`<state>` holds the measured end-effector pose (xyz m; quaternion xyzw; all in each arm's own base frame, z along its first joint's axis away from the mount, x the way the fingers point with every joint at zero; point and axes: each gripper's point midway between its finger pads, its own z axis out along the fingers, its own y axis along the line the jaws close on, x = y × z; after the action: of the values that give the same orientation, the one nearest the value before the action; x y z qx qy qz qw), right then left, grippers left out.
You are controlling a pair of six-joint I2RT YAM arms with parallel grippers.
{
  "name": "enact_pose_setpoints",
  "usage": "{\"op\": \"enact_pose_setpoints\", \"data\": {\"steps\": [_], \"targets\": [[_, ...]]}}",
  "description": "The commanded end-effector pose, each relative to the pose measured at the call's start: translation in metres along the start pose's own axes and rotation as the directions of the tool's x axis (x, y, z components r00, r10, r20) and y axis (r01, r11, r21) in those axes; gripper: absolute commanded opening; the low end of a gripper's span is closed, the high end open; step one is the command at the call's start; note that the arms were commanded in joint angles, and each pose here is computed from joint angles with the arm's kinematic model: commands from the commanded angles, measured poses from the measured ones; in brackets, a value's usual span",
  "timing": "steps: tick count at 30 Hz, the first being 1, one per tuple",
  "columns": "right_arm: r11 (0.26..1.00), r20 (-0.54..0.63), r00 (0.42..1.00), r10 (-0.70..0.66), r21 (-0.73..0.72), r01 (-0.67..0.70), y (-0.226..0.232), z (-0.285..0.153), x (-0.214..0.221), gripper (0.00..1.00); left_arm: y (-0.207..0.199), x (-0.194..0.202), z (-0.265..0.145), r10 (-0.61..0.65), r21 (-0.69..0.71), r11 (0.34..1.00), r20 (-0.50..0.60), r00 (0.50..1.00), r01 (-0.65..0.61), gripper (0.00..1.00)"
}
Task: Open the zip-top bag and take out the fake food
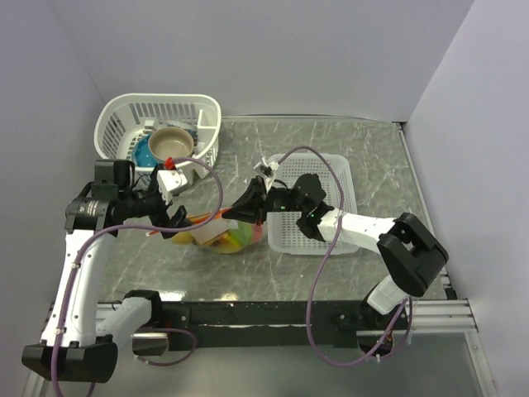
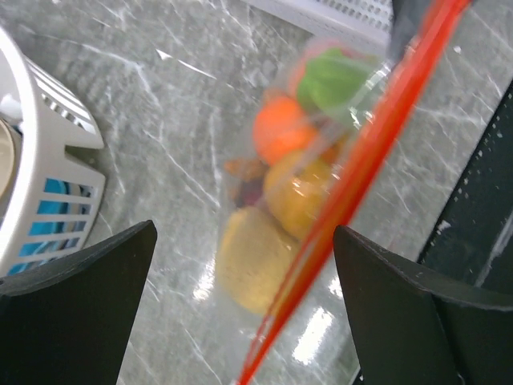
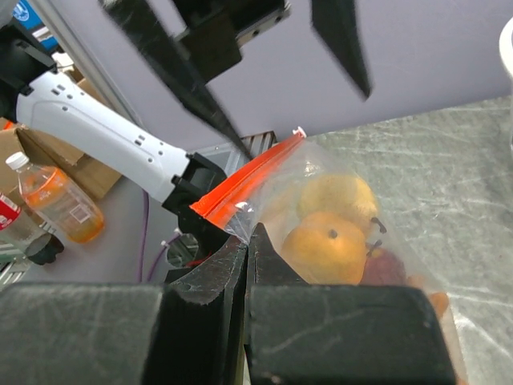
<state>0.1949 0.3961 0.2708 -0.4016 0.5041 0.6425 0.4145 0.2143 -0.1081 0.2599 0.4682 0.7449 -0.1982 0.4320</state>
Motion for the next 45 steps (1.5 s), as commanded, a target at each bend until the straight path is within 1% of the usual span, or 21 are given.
{"op": "enact_pose_setpoints", "data": {"steps": [1, 9, 14, 19, 22, 24, 26, 27, 28, 29, 30, 31, 32, 35, 36, 38, 39, 40, 41, 42, 45], "targets": [[0.997, 0.035, 0.997, -0.063, -0.038, 0.064, 0.019, -0.003, -0.013, 0.0, 0.019, -0.021, 0.005, 0.022, -0.046, 0.999, 0.056, 0.998, -0.02, 0.99], [0.998, 0.024, 0.999, -0.048, -0.028, 0.049, 0.019, -0.007, -0.002, 0.0, 0.008, -0.015, 0.015, -0.008, 0.029, 1.0, 0.033, 0.999, 0.007, 0.98], [0.998, 0.028, 0.998, -0.05, -0.031, 0.051, 0.019, -0.007, -0.004, 0.0, -0.005, 0.004, 0.022, -0.024, 0.06, 0.998, -0.015, 1.0, 0.025, 0.97], [0.998, 0.031, 0.998, -0.054, -0.025, 0.055, 0.019, -0.008, -0.005, 0.0, -0.025, 0.019, 0.026, -0.053, 0.131, 0.99, -0.072, 0.996, 0.062, 0.96], [0.998, 0.036, 0.998, -0.058, -0.025, 0.059, 0.02, -0.008, -0.007, 0.0, -0.025, 0.03, 0.025, -0.045, 0.112, 0.992, -0.102, 0.994, 0.056, 0.94], [0.997, 0.045, 0.997, -0.061, -0.033, 0.062, 0.023, -0.009, -0.011, 0.0, -0.019, 0.033, 0.023, -0.015, 0.067, 0.997, -0.106, 0.994, 0.022, 0.93], [0.997, 0.058, 0.996, -0.067, -0.042, 0.069, 0.028, -0.01, -0.015, 0.0, -0.005, 0.045, 0.027, 0.006, -0.002, 1.0, -0.133, 0.991, -0.007, 0.86], [0.997, 0.06, 0.996, -0.064, -0.047, 0.067, 0.031, -0.011, -0.016, 0.0, -0.001, 0.056, 0.031, 0.004, -0.024, 1.0, -0.16, 0.987, -0.008, 0.8], [0.997, 0.06, 0.996, -0.064, -0.047, 0.067, 0.033, -0.012, -0.015, 0.0, 0.01, 0.056, 0.035, 0.02, -0.06, 0.998, -0.158, 0.987, -0.03, 0.61], [0.996, 0.063, 0.996, -0.068, -0.05, 0.071, 0.037, -0.014, -0.018, 0.0, 0.016, 0.061, 0.037, 0.018, -0.081, 0.996, -0.176, 0.984, -0.032, 0.5], [0.995, 0.062, 0.995, -0.08, -0.047, 0.083, 0.038, -0.016, -0.018, 0.0, 0.028, 0.069, 0.04, -0.017, -0.128, 0.992, -0.214, 0.977, -0.011, 0.39], [0.996, 0.054, 0.995, -0.08, -0.041, 0.082, 0.038, -0.018, -0.016, 0.0, 0.035, 0.067, 0.041, -0.021, -0.147, 0.989, -0.217, 0.976, -0.011, 0.13], [0.997, 0.042, 0.996, -0.073, -0.036, 0.075, 0.041, -0.018, -0.014, 0.0, 0.042, 0.063, 0.04, -0.052, -0.181, 0.983, -0.215, 0.975, 0.013, 0.01], [0.997, 0.017, 0.997, -0.077, -0.005, 0.077, 0.035, -0.022, -0.006, 0.0, 0.068, 0.037, 0.03, -0.077, -0.284, 0.959, -0.18, 0.981, 0.024, 0.01], [0.997, 0.015, 0.997, -0.081, 0.0, 0.081, 0.034, -0.023, -0.005, 0.0, 0.076, 0.019, 0.022, -0.061, -0.318, 0.948, -0.15, 0.987, 0.011, 0.01], [0.998, -0.002, 0.999, -0.054, 0.029, 0.054, 0.025, -0.024, 0.001, 0.0, 0.089, 0.003, 0.007, -0.058, -0.397, 0.918, -0.131, 0.99, 0.002, 0.01], [0.998, -0.009, 0.999, -0.049, 0.041, 0.049, 0.02, -0.023, 0.002, 0.01, 0.096, -0.012, -0.005, -0.042, -0.441, 0.898, -0.108, 0.993, -0.009, 0.01], [0.996, -0.016, 0.999, -0.039, 0.082, 0.04, 0.008, -0.021, -0.001, 0.16, 0.103, -0.022, -0.021, -0.034, -0.498, 0.867, -0.106, 0.994, -0.024, 0.01], [0.994, -0.027, 0.999, -0.023, 0.11, 0.025, -0.001, -0.02, 0.001, 0.25, 0.11, -0.022, -0.032, -0.041, -0.545, 0.838, -0.129, 0.991, -0.037, 0.01], [0.985, -0.045, 0.999, 0.003, 0.171, 0.005, -0.015, -0.023, 0.005, 0.3, 0.111, -0.029, -0.044, -0.033, -0.574, 0.818, -0.13, 0.991, -0.048, 0.01], [0.972, -0.039, 0.999, 0.004, 0.236, 0.006, -0.025, -0.024, -0.005, 0.42, 0.113, -0.028, -0.066, -0.05, -0.641, 0.765, -0.146, 0.988, -0.056, 0.01]]}}
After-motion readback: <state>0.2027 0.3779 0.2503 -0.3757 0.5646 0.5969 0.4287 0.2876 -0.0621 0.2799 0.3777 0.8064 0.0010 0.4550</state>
